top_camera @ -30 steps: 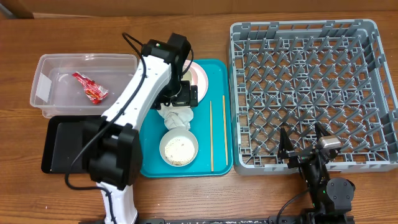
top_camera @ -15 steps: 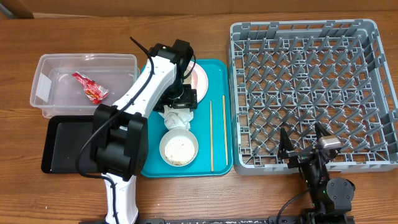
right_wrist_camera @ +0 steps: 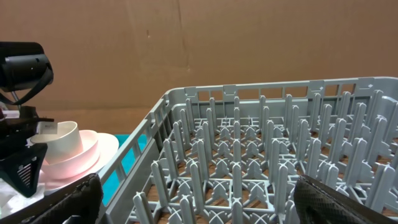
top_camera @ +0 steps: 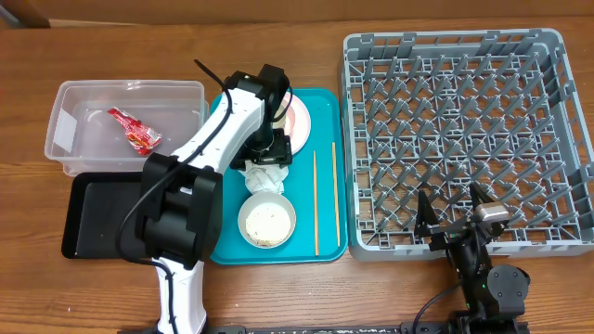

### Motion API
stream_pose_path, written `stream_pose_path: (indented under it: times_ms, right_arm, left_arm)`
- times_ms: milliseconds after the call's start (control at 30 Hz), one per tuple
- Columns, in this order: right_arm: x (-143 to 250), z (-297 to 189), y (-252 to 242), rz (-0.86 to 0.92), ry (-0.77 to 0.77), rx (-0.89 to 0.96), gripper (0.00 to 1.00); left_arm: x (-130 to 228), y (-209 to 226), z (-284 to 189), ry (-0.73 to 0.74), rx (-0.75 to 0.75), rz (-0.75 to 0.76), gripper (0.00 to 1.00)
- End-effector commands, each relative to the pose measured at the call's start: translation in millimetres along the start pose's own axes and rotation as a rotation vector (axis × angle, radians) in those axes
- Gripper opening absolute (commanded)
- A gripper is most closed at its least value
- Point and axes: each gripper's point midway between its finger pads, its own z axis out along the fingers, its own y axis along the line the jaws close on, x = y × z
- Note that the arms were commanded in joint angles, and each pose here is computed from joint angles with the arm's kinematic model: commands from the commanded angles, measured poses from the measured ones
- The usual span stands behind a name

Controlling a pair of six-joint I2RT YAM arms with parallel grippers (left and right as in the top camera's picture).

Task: Sort waste into correct bins and load items into the dishwasher
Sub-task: 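Reach the left gripper to the white tissue and grasp it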

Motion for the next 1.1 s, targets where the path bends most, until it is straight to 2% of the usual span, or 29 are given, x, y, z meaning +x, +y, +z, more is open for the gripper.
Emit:
stream_pose_path:
  times_ms: [0, 367, 600, 833, 867, 1067]
  right_arm:
    - [2.8, 0.3, -1.3, 0.004, 0.001, 0.003, 1.00]
    - [2.8, 0.3, -1.3, 0.004, 0.001, 0.003, 1.00]
    - [2.8, 0.3, -1.3, 0.004, 0.001, 0.003, 1.00]
    - [2.8, 0.3, -1.3, 0.004, 0.001, 0.003, 1.00]
    - [2.8, 0.3, -1.3, 0.004, 0.001, 0.003, 1.00]
    - [2.8, 0.3, -1.3, 0.004, 0.001, 0.003, 1.00]
  left_arm:
    - [2.2, 0.1, 4.8, -0.005, -0.035, 0.003, 0.81]
    - [9.8, -2.1, 4.4, -0.002, -0.078, 0.032, 0.75]
    - [11.4, 0.8, -1.1, -0.008, -0.086, 0.016, 0.75]
    - [11.7, 1.3, -57.2, -0.139, -0.018, 0.002, 0.79]
    - [12.5, 1.7, -65.4, -0.159, -0.007, 0.002, 0.81]
    - [24.2, -2.1, -34.5, -0.109, 0.029, 0.015, 0.81]
